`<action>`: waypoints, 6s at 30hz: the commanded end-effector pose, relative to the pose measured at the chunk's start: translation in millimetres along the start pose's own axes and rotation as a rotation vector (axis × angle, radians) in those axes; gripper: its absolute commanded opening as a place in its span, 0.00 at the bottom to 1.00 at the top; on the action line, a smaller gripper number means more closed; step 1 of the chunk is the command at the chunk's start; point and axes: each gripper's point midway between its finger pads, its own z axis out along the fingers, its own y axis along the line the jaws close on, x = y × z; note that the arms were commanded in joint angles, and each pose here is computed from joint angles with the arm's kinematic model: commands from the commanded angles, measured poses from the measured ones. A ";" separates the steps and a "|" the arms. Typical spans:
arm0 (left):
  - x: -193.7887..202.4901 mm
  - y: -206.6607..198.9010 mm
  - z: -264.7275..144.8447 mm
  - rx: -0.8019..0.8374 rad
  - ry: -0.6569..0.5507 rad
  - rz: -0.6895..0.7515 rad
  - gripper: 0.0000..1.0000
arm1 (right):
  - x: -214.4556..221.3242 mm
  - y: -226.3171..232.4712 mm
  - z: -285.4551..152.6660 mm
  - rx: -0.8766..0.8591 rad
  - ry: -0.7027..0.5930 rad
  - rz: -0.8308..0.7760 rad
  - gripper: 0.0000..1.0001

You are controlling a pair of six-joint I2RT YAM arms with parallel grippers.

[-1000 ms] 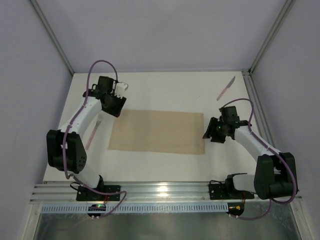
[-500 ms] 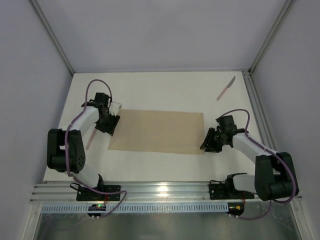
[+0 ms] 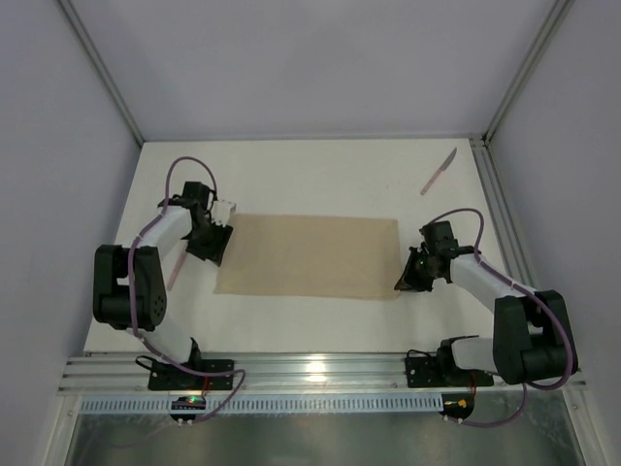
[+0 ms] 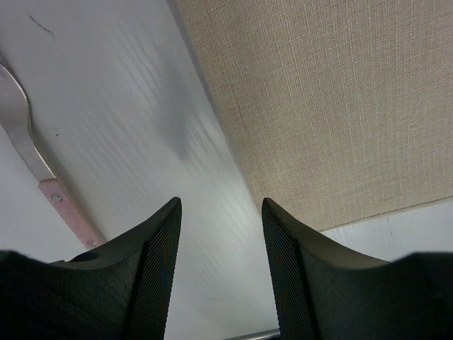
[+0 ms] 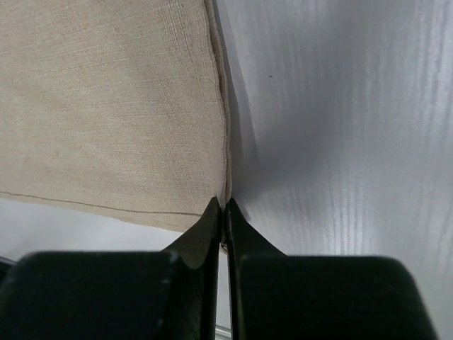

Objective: Fold the napkin into a case and place the utensils inside
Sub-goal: Pick up the rectangle-folded napkin from the center of the board, then fold the rectangle-folded napkin at the center of the board, then pick up the square-folded napkin from the center of the board, then rotate the square-folded napkin at the center of the board, then smooth out the square-folded napkin at the center of the board.

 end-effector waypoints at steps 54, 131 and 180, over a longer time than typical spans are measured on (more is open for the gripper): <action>-9.7 -21.0 41.0 0.198 0.026 -0.067 0.02 | 118.9 446.7 88.3 -0.715 0.382 -0.485 0.04; -19.6 -2.9 -32.9 0.114 -0.068 -0.008 0.41 | -88.9 181.5 107.5 -0.314 0.059 -0.176 0.04; -73.3 -79.4 24.1 0.253 -0.092 0.128 0.34 | -106.0 238.9 91.4 -0.381 -0.039 -0.722 0.32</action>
